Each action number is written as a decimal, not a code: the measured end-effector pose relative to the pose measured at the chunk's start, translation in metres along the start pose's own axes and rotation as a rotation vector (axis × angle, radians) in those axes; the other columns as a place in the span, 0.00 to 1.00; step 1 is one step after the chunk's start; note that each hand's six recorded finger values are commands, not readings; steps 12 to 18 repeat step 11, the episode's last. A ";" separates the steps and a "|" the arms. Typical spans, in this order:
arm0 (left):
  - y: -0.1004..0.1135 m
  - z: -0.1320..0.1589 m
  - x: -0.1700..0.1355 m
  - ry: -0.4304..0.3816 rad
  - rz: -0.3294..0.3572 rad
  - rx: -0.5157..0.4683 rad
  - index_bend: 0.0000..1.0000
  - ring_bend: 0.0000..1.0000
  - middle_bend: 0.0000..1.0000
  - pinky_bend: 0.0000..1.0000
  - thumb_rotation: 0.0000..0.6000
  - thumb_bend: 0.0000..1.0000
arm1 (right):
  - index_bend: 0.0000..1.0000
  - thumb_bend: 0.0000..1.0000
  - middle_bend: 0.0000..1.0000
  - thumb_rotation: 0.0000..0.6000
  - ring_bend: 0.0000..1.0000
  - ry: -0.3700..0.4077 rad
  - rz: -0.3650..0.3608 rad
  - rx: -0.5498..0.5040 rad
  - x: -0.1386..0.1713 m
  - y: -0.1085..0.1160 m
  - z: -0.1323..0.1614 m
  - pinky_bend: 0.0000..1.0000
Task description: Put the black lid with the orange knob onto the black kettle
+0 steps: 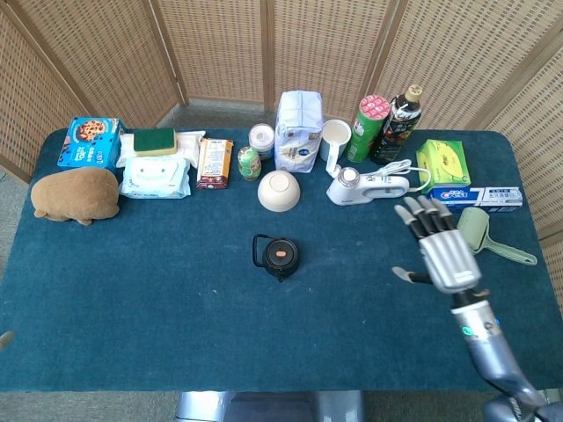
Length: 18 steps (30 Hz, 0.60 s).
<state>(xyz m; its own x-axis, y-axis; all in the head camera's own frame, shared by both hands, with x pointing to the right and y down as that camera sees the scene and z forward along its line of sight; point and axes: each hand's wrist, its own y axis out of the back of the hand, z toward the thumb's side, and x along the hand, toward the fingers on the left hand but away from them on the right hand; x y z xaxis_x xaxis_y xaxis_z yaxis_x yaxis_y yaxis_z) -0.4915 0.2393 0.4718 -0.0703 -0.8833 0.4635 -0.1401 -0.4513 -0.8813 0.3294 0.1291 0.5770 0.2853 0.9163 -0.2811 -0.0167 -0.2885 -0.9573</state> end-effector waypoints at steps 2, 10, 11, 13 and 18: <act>0.000 0.000 -0.001 -0.001 0.002 0.005 0.00 0.00 0.00 0.05 1.00 0.13 | 0.11 0.00 0.07 0.72 0.00 -0.023 -0.012 0.015 0.015 0.000 -0.018 0.00; 0.001 0.006 -0.001 -0.043 0.032 0.016 0.00 0.00 0.00 0.05 1.00 0.13 | 0.11 0.00 0.06 0.71 0.00 -0.142 0.005 0.040 0.070 -0.002 -0.049 0.00; 0.001 0.007 -0.001 -0.047 0.034 0.017 0.00 0.00 0.00 0.05 1.00 0.13 | 0.11 0.00 0.06 0.71 0.00 -0.157 0.009 0.040 0.076 -0.002 -0.051 0.00; 0.001 0.007 -0.001 -0.047 0.034 0.017 0.00 0.00 0.00 0.05 1.00 0.13 | 0.11 0.00 0.06 0.71 0.00 -0.157 0.009 0.040 0.076 -0.002 -0.051 0.00; 0.001 0.007 -0.001 -0.047 0.034 0.017 0.00 0.00 0.00 0.05 1.00 0.13 | 0.11 0.00 0.06 0.71 0.00 -0.157 0.009 0.040 0.076 -0.002 -0.051 0.00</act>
